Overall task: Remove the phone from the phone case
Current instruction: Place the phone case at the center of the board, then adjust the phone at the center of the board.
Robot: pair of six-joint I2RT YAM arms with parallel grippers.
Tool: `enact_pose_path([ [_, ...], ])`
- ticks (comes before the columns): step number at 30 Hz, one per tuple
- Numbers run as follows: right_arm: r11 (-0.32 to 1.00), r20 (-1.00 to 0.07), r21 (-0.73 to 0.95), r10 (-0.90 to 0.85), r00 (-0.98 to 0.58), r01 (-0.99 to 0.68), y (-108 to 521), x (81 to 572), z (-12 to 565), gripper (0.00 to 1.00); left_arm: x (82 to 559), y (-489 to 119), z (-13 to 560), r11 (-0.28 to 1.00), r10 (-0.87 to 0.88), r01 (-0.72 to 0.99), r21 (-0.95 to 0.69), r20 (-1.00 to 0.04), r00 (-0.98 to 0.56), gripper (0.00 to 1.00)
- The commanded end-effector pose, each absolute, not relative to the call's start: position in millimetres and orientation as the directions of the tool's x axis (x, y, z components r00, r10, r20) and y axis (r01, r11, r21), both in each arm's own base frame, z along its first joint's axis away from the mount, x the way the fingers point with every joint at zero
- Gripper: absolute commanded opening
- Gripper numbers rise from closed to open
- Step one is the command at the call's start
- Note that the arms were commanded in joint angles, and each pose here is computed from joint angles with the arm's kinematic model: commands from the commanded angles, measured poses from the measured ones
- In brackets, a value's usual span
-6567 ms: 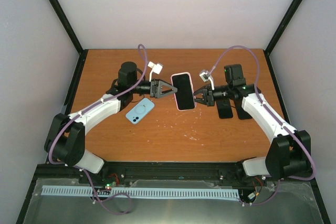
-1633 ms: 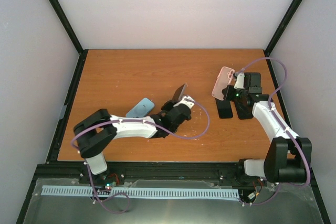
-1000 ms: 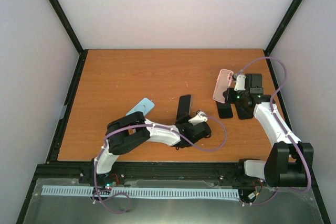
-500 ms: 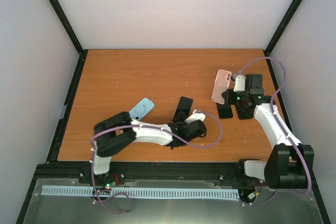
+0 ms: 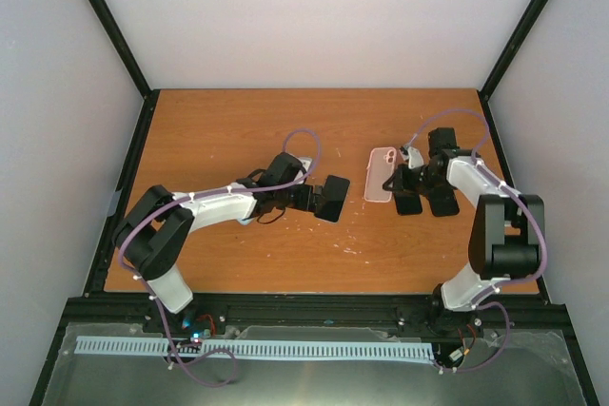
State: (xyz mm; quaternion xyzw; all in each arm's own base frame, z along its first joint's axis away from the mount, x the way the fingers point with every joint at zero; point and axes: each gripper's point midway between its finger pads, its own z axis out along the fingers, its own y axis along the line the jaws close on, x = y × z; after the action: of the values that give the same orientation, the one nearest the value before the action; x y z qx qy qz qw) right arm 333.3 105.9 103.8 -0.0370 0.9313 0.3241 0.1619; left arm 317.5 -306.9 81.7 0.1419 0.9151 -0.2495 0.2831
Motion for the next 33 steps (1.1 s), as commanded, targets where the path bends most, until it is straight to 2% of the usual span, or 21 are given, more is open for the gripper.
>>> enact_pose_path([
  [1, 0.752, -0.191, 0.652, 0.036, -0.981, -0.1, 111.8, 322.1, 87.7, 0.03, 289.9, -334.9, 89.1, 0.706, 0.119, 0.421, -0.569, -0.491, -0.863, 0.86],
  [9, 0.743, -0.078, 0.666, -0.015, -0.997, -0.064, 118.6, 314.3, 55.6, 0.03, 277.9, -324.2, 59.8, 0.732, 0.119, 0.373, -0.57, -0.432, -0.894, 0.83],
  [16, 0.733, -0.083, 0.672, -0.07, -0.994, -0.108, 134.0, 311.2, 50.8, 0.03, 276.4, -321.7, 45.5, 0.745, 0.117, 0.354, -0.565, -0.412, -0.904, 0.83],
  [20, 0.731, -0.041, 0.678, -0.068, -0.997, -0.077, 135.4, 309.3, 41.7, 0.03, 275.0, -327.3, 39.8, 0.728, 0.127, 0.359, -0.584, -0.399, -0.908, 0.78],
  [27, 0.704, 0.005, 0.708, -0.079, -0.997, -0.052, 142.3, 310.1, 34.0, 0.05, 277.2, -336.5, 34.6, 0.705, 0.122, 0.354, -0.615, -0.386, -0.914, 0.78],
  [33, 0.72, -0.027, 0.688, -0.101, -0.995, -0.092, 139.7, 316.2, 35.1, 0.09, 277.9, -353.8, 37.5, 0.652, 0.133, 0.366, -0.664, -0.375, -0.917, 0.75],
])
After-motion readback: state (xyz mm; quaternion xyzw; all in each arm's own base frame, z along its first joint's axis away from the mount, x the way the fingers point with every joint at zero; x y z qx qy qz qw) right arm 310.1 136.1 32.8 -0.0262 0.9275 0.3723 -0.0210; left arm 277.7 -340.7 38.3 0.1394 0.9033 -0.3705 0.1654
